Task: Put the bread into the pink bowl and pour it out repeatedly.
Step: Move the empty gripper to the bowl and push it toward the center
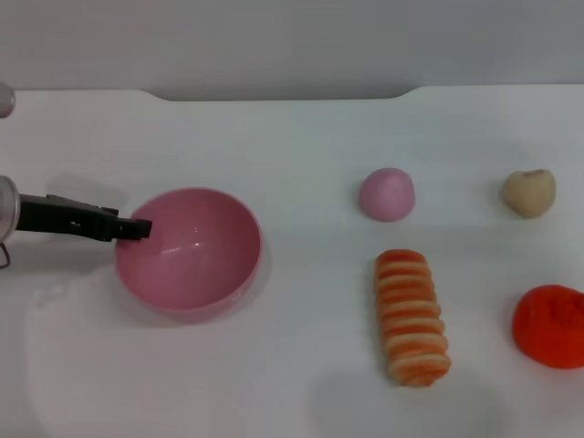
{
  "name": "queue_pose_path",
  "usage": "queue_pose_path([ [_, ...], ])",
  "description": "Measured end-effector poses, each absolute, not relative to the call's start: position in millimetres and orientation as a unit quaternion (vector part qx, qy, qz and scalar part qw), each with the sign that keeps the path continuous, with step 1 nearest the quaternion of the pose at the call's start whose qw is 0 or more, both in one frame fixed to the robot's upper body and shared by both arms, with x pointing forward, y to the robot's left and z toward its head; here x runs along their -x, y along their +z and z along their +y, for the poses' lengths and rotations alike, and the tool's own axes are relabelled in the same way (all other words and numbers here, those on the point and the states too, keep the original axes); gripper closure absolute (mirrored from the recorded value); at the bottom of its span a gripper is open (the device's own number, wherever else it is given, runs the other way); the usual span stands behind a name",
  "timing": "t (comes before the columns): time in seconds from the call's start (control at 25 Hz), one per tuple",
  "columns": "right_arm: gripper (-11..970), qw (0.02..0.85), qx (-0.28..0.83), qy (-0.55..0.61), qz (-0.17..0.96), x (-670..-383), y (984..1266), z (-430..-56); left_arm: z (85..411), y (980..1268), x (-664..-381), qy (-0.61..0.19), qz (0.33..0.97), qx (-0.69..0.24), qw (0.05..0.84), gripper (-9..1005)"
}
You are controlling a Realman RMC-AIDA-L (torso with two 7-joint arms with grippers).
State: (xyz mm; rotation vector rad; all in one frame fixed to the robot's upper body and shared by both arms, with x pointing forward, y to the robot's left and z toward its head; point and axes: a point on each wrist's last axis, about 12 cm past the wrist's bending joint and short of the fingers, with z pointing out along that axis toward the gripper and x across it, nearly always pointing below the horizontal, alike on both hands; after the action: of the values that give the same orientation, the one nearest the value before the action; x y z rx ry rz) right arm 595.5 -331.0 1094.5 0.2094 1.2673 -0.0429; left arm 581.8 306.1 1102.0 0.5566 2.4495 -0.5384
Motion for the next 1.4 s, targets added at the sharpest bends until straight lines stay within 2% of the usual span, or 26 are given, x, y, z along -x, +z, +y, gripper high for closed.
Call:
queue_pose_path([
  [1.04, 324, 0.801, -0.096, -0.019, 0.59, -597.0, 1095.4, -329.7, 304.0, 1097.5, -582.3, -0.201, 0.918, -0.2, 0.276, 523],
  [1.16, 324, 0.801, -0.096, -0.02, 0.591, -597.0, 1095.2, -329.7, 303.6, 1098.1, -582.9, -0.201, 0.918, -0.201, 0.276, 747],
  [1.36, 324, 0.801, -0.096, -0.019, 0.591, -596.9, 1095.2, -329.0, 303.6, 1099.5, -583.6, -0.204, 0.918, -0.198, 0.276, 938],
  [1.4, 324, 0.801, -0.096, -0.019, 0.591, -596.9, 1095.2, -329.0, 303.3, 1099.9, -583.9, -0.204, 0.918, -0.197, 0.276, 939],
])
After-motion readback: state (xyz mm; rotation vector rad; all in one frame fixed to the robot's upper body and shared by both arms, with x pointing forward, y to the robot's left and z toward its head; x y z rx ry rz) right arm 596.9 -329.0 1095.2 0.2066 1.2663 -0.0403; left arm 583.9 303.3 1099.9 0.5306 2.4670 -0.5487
